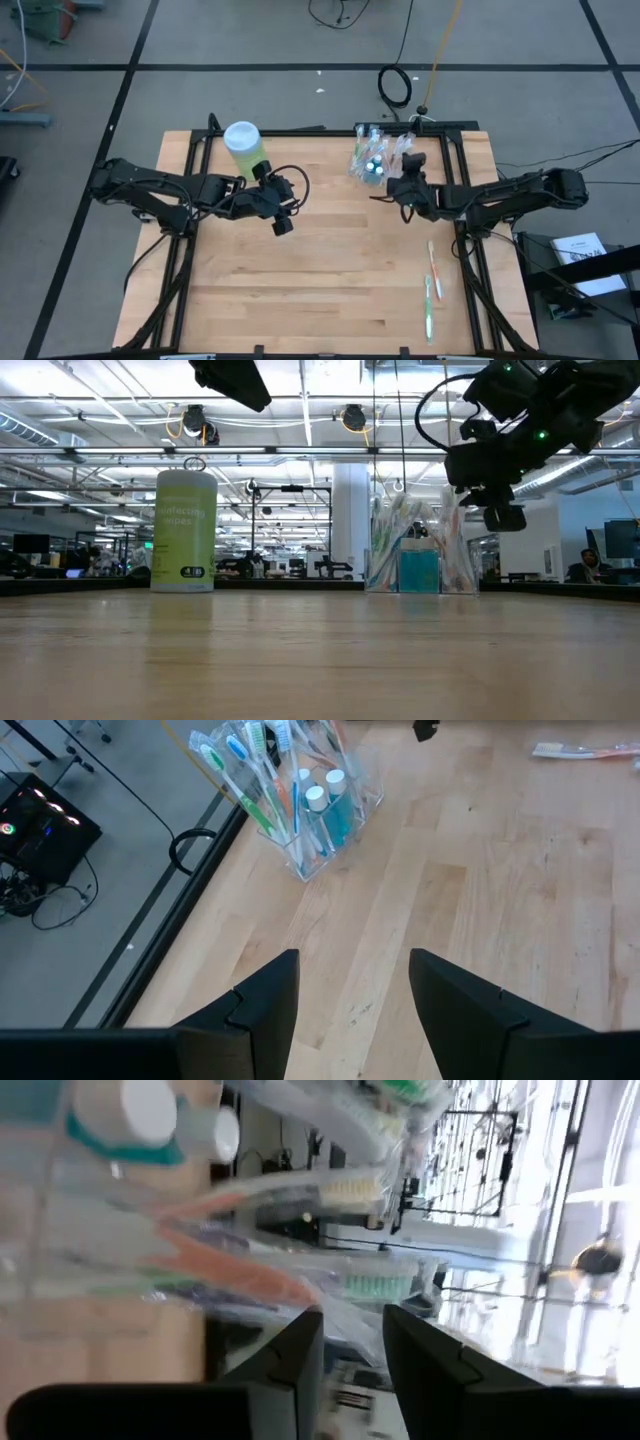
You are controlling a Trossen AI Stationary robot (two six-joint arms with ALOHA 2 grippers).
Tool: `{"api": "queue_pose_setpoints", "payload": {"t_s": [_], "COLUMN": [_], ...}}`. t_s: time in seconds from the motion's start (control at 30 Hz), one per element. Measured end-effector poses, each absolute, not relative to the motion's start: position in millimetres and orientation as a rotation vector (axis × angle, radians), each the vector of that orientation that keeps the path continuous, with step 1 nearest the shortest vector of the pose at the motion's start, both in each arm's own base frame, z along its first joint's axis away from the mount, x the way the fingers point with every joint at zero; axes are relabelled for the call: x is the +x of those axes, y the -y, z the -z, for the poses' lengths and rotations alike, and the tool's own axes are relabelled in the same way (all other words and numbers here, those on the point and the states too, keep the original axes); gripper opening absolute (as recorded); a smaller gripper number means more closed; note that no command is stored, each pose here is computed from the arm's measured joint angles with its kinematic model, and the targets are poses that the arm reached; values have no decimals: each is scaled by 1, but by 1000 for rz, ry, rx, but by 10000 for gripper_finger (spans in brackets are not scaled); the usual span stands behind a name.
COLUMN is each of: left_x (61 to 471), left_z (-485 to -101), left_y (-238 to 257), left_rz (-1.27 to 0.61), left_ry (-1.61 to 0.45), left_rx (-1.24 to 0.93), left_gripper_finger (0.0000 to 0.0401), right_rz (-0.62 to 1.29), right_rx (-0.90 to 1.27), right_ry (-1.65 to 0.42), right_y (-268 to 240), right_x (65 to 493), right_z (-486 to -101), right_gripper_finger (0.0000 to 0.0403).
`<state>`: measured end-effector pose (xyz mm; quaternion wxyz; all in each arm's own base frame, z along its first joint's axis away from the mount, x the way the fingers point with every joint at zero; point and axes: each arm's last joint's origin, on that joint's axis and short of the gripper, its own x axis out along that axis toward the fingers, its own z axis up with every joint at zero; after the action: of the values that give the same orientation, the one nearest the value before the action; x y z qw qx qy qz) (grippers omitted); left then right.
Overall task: Pick & Place toothbrushing station
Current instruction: Put the orange toothbrush into the transparent organizer, then put the green toothbrush into the transparent organizer
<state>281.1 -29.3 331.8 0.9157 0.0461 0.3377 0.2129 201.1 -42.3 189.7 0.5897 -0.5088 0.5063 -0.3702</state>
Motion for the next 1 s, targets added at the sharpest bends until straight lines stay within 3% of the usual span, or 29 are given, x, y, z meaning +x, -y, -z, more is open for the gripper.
{"api": "queue_pose_setpoints", "payload": {"t_s": [0.47,0.63,1.0], "left_x": [281,281,281], "left_z": [-332,-332,-332], "left_y": [29,29,29], "left_rz": [-438,-438,-440], "left_ry": [-695,-695,-694], "left_rx": [95,95,90], "left_gripper_finger": [196,196,196], "right_rz": [964,841,828], "right_rx": [-925,-936,-853], "right_ry": [-952,-963,-932], "right_y": [30,32,37], "right_x": [203,205,205], "right_z": [-189,-187,-186], "right_gripper_finger": [98,102,194]}}
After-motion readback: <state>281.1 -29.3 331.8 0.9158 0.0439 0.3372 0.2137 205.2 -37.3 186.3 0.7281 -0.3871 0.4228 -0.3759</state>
